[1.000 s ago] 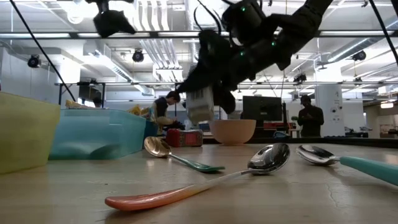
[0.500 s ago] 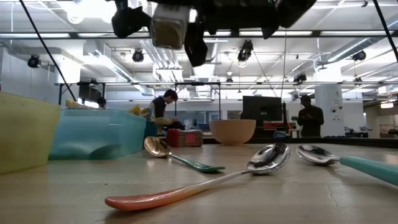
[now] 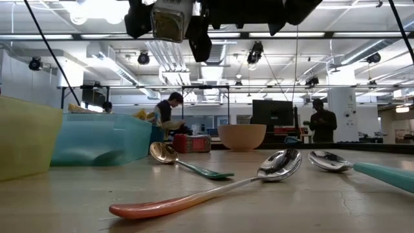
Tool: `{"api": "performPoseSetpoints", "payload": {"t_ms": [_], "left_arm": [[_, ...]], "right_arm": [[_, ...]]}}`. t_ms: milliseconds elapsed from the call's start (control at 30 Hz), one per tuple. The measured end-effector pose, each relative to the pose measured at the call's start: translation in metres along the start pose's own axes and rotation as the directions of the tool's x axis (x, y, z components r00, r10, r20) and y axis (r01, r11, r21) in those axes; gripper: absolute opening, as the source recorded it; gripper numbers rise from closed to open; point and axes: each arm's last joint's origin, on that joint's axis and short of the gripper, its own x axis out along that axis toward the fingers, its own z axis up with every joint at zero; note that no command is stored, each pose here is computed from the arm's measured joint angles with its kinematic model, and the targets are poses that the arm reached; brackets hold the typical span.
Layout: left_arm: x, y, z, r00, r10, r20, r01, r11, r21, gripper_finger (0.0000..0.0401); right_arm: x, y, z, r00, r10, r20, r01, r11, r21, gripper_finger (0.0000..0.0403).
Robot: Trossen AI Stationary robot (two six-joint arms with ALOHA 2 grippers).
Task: Pick & Place Food Item
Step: Put the white seasoning bottle into the yellow bin
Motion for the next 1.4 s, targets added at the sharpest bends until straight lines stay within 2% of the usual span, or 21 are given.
{"api": "performPoseSetpoints", "payload": {"t_ms": [200, 533, 833, 1100, 1400], "left_arm": [[0.01, 0.003, -0.001, 1.0, 0.008, -0.023, -0.009, 1.0, -0.021, 0.0312], [0.012, 0.0, 0.003, 1.0, -0.018, 0.022, 0.018, 1.0, 0.013, 0.0312], [0.011, -0.005, 0.013, 0.991, -0.061, 0.116, 0.055, 0.997, 0.055, 0.0312], [0.016, -0.004, 0.011, 0.993, -0.099, 0.07, 0.095, 0.994, 0.054, 0.0312], [0.014, -0.004, 0.011, 0.992, -0.114, 0.053, 0.114, 0.993, 0.002, 0.0312]], "right_arm": [[0.0, 0.002, -0.001, 1.0, 0.008, -0.007, -0.008, 1.0, 0.004, 0.0188], [0.002, 0.01, -0.004, 0.999, 0.031, -0.012, -0.031, 1.0, 0.003, 0.0188], [0.003, 0.014, -0.008, 0.999, 0.045, -0.023, -0.045, 0.999, -0.002, 0.0188], [0.005, 0.017, -0.004, 0.998, 0.057, -0.016, -0.058, 0.998, -0.027, 0.0188], [0.005, 0.017, -0.004, 0.998, 0.054, -0.017, -0.055, 0.998, -0.027, 0.0188]]}}
